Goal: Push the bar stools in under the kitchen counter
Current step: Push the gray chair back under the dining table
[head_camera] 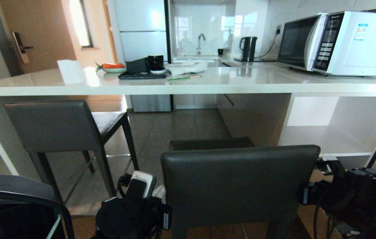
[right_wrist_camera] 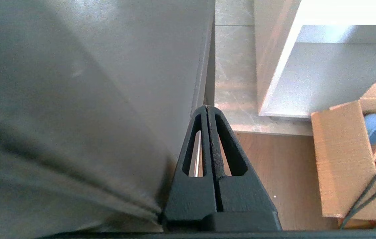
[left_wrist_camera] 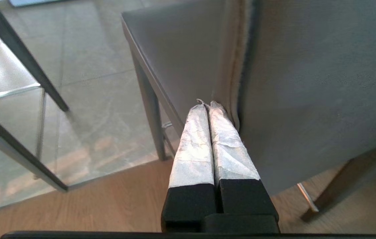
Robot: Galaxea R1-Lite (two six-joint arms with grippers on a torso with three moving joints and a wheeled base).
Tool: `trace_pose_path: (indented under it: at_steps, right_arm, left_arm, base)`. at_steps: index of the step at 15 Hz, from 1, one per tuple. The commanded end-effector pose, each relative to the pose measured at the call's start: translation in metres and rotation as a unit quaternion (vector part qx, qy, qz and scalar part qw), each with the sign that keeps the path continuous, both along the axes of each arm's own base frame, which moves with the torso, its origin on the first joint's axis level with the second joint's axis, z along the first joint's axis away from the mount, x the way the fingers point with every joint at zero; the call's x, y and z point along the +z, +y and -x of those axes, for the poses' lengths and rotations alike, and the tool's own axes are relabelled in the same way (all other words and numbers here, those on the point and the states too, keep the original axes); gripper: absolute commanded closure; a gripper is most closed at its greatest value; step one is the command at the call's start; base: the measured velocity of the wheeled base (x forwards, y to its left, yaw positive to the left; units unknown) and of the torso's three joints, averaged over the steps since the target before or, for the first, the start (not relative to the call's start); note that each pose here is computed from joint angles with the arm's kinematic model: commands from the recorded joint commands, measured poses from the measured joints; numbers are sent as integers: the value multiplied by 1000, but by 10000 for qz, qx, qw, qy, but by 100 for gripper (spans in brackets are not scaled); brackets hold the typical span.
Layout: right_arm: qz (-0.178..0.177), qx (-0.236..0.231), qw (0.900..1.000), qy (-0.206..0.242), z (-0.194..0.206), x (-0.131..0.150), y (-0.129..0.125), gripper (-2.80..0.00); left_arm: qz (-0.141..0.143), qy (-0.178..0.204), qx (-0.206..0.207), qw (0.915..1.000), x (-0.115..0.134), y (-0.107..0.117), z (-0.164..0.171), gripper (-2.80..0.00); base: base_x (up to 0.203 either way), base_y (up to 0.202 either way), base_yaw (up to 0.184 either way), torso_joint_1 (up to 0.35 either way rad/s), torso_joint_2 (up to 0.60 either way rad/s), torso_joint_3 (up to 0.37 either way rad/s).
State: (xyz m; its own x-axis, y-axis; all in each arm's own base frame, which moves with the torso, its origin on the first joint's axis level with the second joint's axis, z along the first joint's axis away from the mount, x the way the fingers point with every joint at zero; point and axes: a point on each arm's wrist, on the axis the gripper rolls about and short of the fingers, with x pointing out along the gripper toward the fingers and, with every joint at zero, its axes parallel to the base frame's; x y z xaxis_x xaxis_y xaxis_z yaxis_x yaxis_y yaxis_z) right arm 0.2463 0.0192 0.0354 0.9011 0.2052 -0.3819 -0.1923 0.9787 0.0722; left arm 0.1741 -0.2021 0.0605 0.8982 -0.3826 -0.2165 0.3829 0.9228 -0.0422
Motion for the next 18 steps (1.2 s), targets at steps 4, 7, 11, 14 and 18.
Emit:
trace_pose_path:
  at_steps: [4, 7, 11, 14, 18]
  right_arm:
    - [-3, 260, 9996, -54, 3, 2, 12, 0]
    - [-15, 648, 9978, 129, 12, -2, 30, 0]
    - [-225, 580, 9980, 64, -5, -6, 36, 0]
    - [-197, 406, 9985, -304, -29, -4, 39, 0]
    - [-174, 496, 9983, -252, -40, -15, 48, 0]
  left_arm:
    - [83, -82, 186, 9998, -7, -10, -22, 0]
    - [-133, 37, 529, 9985, -25, 1, -48, 0]
    - [-111, -82, 589, 9982, -25, 0, -64, 0]
    - [11, -202, 591, 9980, -18, -2, -67, 0]
    - [52, -234, 539, 9983, -12, -3, -61, 0]
  base:
    - [0, 0, 0, 0, 0, 0]
    - [0, 0, 0, 0, 0, 0]
    - [0, 0, 0, 0, 0, 0]
    - [0, 0, 0, 0, 0, 0]
    - [0, 0, 0, 0, 0, 0]
